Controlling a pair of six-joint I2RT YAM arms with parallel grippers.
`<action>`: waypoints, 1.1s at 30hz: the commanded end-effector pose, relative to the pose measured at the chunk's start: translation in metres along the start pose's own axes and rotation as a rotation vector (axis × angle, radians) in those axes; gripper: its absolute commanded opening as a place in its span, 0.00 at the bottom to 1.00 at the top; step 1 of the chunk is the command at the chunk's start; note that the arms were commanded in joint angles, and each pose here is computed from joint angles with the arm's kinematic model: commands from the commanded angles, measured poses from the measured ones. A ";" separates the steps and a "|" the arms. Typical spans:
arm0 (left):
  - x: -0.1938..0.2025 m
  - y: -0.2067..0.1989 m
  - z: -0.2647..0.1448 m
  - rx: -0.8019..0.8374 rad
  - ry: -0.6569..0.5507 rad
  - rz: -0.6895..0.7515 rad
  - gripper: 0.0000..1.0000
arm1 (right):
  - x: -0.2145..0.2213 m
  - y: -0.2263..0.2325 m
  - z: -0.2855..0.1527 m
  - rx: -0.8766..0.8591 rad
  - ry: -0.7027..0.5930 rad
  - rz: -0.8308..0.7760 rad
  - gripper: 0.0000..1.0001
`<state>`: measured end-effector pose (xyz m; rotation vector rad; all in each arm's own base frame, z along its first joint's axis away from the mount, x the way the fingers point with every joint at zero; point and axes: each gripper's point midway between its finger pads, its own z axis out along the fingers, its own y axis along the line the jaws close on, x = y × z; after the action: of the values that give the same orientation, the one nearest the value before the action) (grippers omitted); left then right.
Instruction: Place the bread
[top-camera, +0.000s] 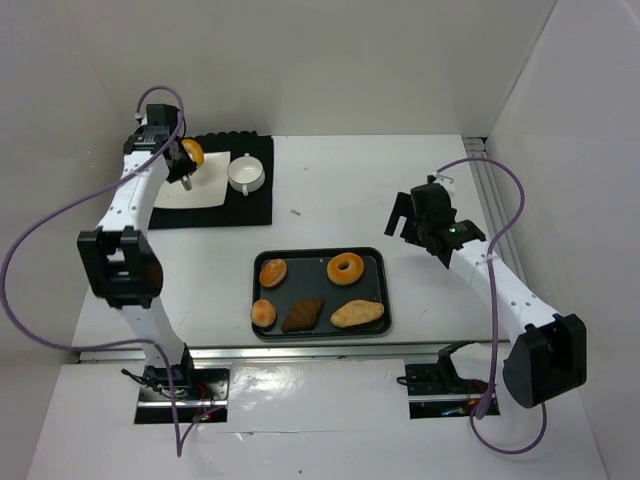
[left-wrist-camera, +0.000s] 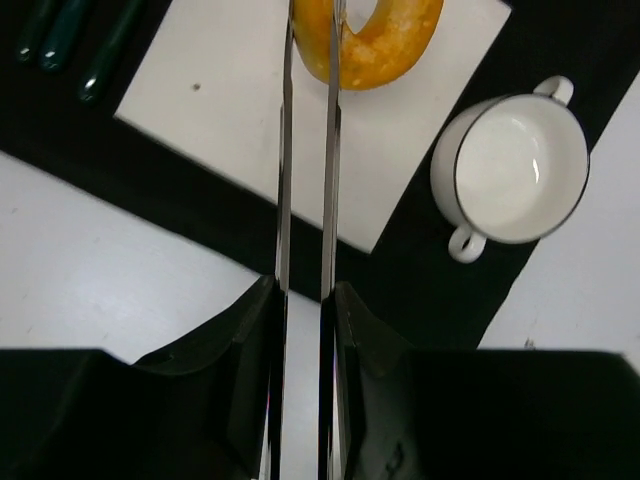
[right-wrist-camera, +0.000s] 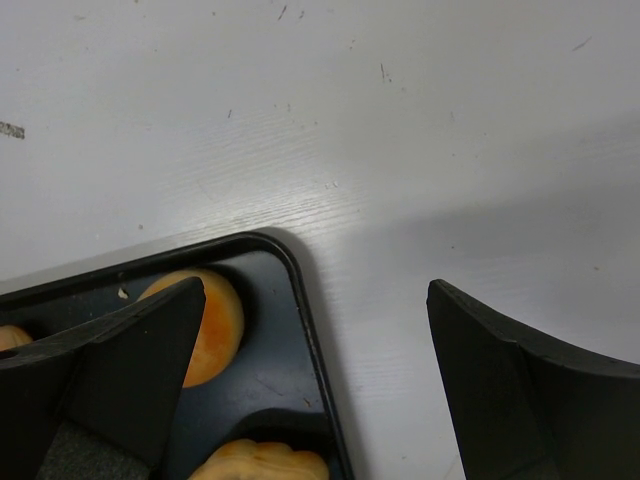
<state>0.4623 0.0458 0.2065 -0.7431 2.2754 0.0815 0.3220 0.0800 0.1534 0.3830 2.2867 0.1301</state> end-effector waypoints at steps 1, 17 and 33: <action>-0.033 -0.032 0.021 0.103 -0.048 -0.051 0.27 | -0.027 0.011 -0.003 -0.029 -0.071 0.014 0.99; -0.010 -0.032 0.036 0.057 0.006 -0.042 0.64 | -0.030 0.005 -0.004 0.009 -0.084 0.022 0.99; 0.062 -0.099 -0.150 0.450 -0.065 0.354 0.62 | -0.031 0.009 -0.011 -0.016 -0.094 0.022 0.99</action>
<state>0.4160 -0.0534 0.2941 -0.4112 2.1640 -0.1083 0.3261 0.0775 0.1562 0.3931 2.2733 0.1098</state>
